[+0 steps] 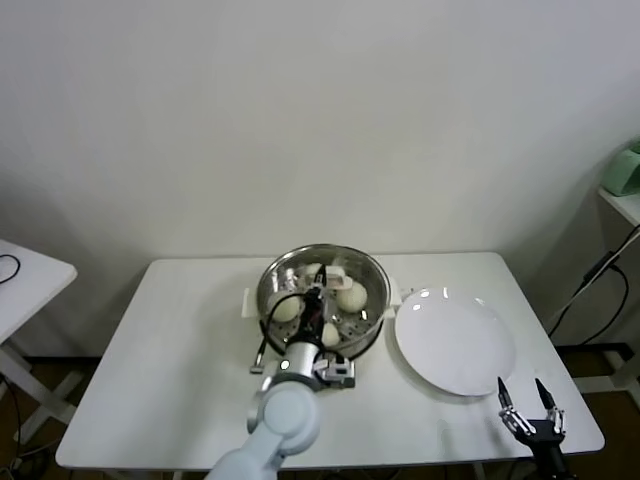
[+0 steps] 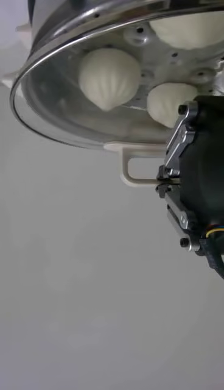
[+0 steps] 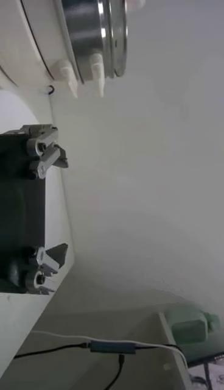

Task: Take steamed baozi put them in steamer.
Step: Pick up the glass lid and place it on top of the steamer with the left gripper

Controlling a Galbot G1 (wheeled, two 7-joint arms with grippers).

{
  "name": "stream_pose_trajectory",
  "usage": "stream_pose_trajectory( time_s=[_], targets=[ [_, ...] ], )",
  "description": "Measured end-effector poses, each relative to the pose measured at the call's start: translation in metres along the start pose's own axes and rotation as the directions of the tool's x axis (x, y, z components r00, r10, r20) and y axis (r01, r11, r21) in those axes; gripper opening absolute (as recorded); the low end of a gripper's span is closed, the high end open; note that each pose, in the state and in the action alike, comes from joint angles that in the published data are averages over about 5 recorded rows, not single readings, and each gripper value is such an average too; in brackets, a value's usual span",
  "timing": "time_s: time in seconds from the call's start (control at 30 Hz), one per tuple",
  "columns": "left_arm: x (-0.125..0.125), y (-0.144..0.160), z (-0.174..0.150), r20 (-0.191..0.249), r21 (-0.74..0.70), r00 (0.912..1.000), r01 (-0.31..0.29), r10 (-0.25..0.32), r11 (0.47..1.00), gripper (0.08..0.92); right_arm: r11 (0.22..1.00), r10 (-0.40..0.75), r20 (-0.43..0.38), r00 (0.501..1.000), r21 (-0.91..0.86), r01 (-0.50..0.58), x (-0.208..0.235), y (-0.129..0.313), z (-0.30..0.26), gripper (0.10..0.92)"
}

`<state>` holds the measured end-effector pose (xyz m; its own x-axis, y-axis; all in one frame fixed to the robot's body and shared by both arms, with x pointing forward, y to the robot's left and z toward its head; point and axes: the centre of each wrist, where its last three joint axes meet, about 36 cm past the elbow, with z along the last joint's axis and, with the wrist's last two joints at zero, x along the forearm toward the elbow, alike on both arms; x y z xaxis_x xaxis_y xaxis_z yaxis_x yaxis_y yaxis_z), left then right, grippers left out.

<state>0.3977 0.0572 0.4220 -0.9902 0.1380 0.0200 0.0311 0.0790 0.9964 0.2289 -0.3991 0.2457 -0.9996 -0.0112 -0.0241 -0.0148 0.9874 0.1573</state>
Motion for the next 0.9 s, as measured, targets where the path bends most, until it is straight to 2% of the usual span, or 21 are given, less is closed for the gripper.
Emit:
stream_pose_trajectory(
  time_s=[0.4,0.9],
  targets=[
    [-0.006,-0.006,0.002,-0.031,-0.029,0.9995,0.01,-0.011,1.0,0.132,1.0,-0.004,-0.001,1.0,-0.005,0.004,-0.001,0.002,0.003,0.823],
    [-0.005,-0.015,0.002,-0.041,-0.049,0.999,0.015,-0.017,0.999,0.132,1.0,-0.007,0.0,1.0,-0.009,0.007,-0.002,0.003,0.004,0.823]
  ],
)
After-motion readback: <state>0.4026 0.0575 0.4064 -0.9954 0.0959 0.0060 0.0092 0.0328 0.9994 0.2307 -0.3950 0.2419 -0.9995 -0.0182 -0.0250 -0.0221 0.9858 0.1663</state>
